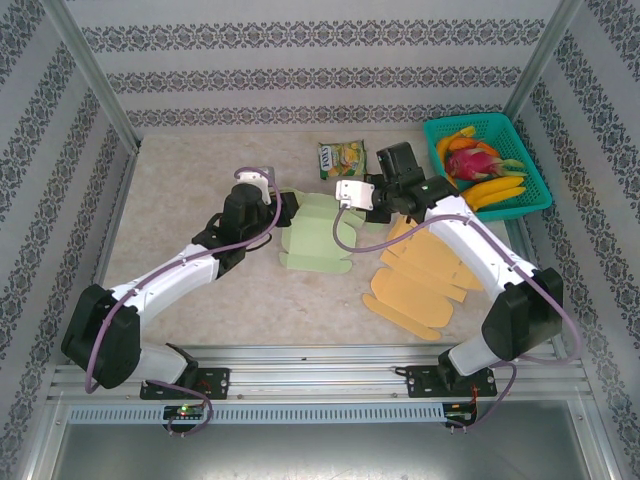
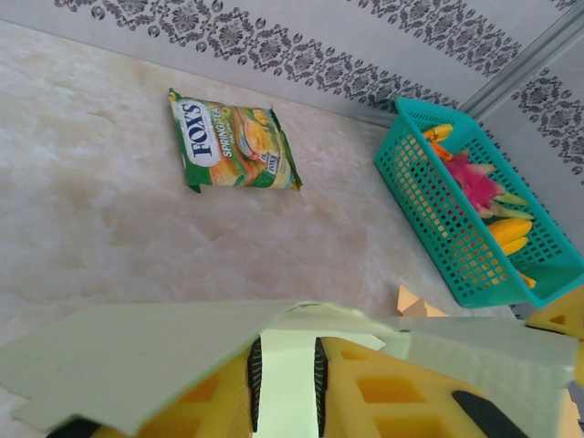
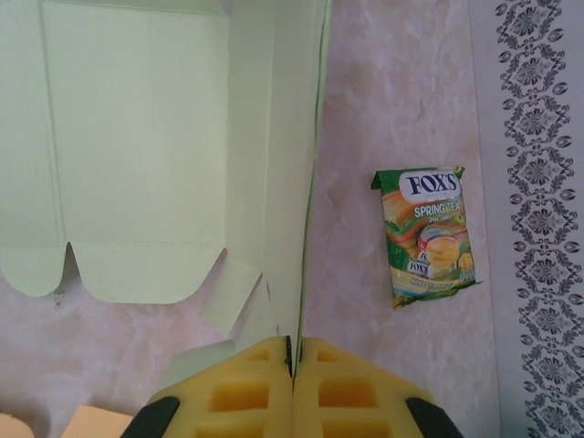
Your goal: Fold the paper box
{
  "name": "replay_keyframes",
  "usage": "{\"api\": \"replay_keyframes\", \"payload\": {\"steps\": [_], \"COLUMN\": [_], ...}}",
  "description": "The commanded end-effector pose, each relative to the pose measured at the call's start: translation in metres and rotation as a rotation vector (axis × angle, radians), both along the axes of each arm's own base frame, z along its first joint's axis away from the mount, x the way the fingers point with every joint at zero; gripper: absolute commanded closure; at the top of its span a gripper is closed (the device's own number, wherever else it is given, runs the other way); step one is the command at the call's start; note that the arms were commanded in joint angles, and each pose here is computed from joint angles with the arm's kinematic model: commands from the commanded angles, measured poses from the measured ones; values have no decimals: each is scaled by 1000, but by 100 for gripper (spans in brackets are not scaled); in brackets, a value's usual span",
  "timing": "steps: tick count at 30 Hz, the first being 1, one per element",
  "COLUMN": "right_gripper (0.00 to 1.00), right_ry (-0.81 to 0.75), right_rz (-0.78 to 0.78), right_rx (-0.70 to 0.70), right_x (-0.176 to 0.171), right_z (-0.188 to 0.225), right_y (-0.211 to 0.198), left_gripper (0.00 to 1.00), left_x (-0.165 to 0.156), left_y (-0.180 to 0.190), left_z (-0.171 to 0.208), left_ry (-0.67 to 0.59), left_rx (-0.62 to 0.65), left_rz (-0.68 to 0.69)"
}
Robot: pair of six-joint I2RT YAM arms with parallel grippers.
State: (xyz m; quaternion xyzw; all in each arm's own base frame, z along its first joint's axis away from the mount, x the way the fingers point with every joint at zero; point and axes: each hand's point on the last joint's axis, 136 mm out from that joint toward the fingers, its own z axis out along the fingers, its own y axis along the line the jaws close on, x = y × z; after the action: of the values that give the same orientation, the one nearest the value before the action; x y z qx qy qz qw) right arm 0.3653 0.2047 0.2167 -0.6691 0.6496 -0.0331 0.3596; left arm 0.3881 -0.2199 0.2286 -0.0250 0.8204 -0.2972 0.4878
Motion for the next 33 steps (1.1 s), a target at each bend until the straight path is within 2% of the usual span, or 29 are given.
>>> {"api": "replay_keyframes", "payload": {"steps": [1, 10, 14, 26, 33], "right_gripper": [100, 100, 100, 100, 100], "right_ry": [-33, 42, 60, 116, 129], "right_rz": [-45, -158, -111, -10, -56], "right_rx": [-11, 105, 89, 50, 91], "right_x": [10, 22, 16, -9, -11], "right_z": [10, 24, 14, -22, -32], "right_y": [4, 25, 35, 38, 40], "left_gripper": [75, 76, 76, 76, 76], "left_x": [0, -3, 5, 6, 5], "left_y": [1, -21, -21, -5, -10], "left_z": [24, 8, -4, -1, -12], "left_ry": [-47, -4, 21, -7, 17], "left_rx": [-12, -80, -57, -14, -37], "left_rz": [-14, -67, -45, 25, 5]}}
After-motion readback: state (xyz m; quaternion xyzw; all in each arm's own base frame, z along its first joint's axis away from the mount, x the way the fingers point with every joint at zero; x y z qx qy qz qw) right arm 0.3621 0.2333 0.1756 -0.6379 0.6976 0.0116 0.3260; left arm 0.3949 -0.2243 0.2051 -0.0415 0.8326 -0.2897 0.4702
